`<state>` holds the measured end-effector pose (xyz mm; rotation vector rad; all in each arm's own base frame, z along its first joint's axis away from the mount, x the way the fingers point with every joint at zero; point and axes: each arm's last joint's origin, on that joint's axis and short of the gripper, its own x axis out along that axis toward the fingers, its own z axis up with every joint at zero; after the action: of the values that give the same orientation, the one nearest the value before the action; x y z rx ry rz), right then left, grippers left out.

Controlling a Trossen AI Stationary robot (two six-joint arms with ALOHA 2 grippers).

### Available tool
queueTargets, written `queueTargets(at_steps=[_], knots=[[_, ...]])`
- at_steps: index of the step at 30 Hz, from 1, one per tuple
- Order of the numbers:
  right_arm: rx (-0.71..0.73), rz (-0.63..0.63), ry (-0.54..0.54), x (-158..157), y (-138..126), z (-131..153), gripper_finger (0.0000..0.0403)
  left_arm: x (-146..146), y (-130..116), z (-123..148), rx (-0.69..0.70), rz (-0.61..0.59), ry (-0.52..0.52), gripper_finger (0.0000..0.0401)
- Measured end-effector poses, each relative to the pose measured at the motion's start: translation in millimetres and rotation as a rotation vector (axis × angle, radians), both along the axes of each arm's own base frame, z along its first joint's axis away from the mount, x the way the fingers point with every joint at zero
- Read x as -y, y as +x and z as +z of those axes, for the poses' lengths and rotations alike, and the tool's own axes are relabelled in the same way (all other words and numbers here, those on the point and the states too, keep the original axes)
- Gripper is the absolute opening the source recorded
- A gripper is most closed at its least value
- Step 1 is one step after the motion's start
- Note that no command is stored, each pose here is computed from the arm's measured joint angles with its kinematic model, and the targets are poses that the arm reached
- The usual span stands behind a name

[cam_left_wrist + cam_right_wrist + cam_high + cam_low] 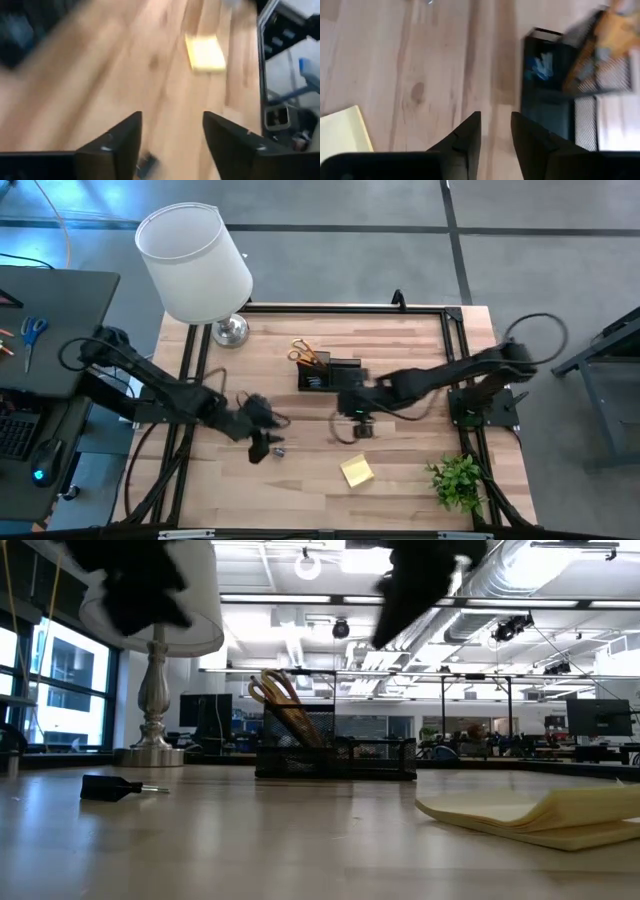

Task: Pick and place office supplies into organizer
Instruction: Put the black binder clip into the black desk organizer

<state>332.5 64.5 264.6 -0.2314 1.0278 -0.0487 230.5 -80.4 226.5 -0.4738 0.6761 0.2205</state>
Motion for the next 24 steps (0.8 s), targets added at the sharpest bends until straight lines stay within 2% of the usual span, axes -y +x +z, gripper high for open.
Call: queueTargets(at_steps=[2,5,12,18,21,24], knots=[[0.069,-0.033,-0.005,0.2,-23.4,1.9,0.0094,7.1,1.0,-13.0,-0.077,0.037,-0.068,0.0220],[0.189,-0.041,0.019,1.9,-52.9,-0.4,0.0087,12.9,3.7,-29.2,-0.154,0.103,-0.113,0.0238],[0.403,-0.065,0.014,16.8,-89.7,-17.8,0.0083,17.5,10.9,-54.8,-0.268,0.235,-0.239,0.0227],[0.464,-0.083,0.000,23.5,-101.6,-41.8,0.0083,24.9,25.3,-46.7,-0.354,0.327,-0.306,0.0204],[0.475,-0.056,-0.028,24.3,-104.3,-52.8,0.0083,28.4,38.2,-35.2,-0.432,0.368,-0.285,0.0193],[0.485,-0.027,-0.054,24.6,-105.6,-57.9,0.0083,32.0,46.4,-27.6,-0.557,0.422,-0.221,0.0187]])
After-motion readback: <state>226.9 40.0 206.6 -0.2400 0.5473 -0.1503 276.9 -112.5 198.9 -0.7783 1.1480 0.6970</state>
